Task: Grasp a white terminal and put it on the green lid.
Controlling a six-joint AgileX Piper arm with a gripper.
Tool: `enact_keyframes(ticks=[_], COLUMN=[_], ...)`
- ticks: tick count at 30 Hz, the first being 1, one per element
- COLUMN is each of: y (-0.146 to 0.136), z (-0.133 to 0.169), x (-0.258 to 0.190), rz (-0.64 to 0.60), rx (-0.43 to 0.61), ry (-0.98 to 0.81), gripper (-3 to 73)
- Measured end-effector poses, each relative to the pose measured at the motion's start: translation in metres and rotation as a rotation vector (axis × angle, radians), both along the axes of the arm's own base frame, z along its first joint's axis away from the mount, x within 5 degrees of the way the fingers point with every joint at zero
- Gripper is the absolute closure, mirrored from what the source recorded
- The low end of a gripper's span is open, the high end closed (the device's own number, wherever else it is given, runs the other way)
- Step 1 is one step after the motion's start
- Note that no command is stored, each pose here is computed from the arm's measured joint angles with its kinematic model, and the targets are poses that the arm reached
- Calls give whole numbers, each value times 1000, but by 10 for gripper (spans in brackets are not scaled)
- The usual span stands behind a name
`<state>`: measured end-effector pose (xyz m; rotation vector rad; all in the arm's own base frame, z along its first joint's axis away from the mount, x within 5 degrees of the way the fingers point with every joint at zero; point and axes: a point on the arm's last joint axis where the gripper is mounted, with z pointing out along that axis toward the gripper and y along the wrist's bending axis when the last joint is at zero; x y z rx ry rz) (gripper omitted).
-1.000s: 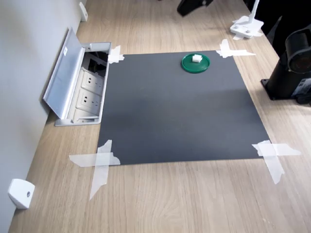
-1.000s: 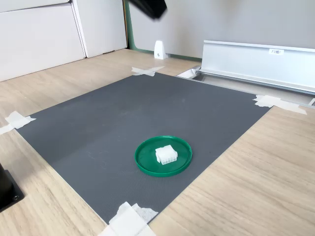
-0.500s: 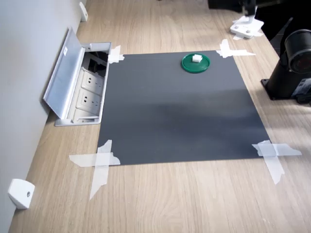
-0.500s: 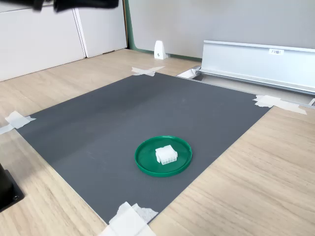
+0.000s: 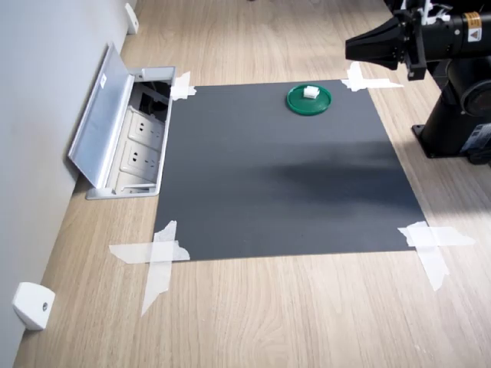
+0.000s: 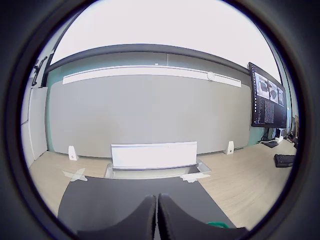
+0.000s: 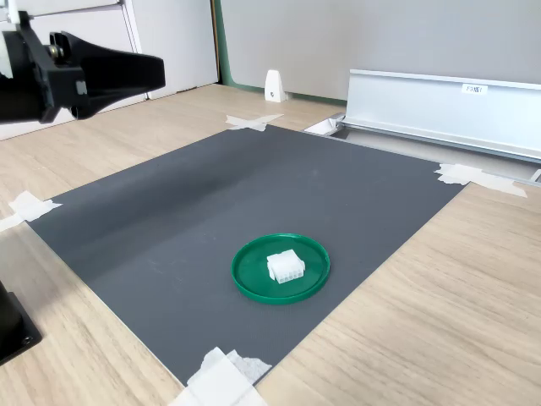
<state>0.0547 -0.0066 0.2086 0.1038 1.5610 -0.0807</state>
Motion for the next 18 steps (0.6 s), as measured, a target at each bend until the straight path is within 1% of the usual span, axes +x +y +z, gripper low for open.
enact_keyframes(ticks=[4, 18], y=[1, 1], z=[-4, -7], x=[1, 1], rz=[14, 12], rx=[29, 41], ry=[11, 35], gripper=[703, 703])
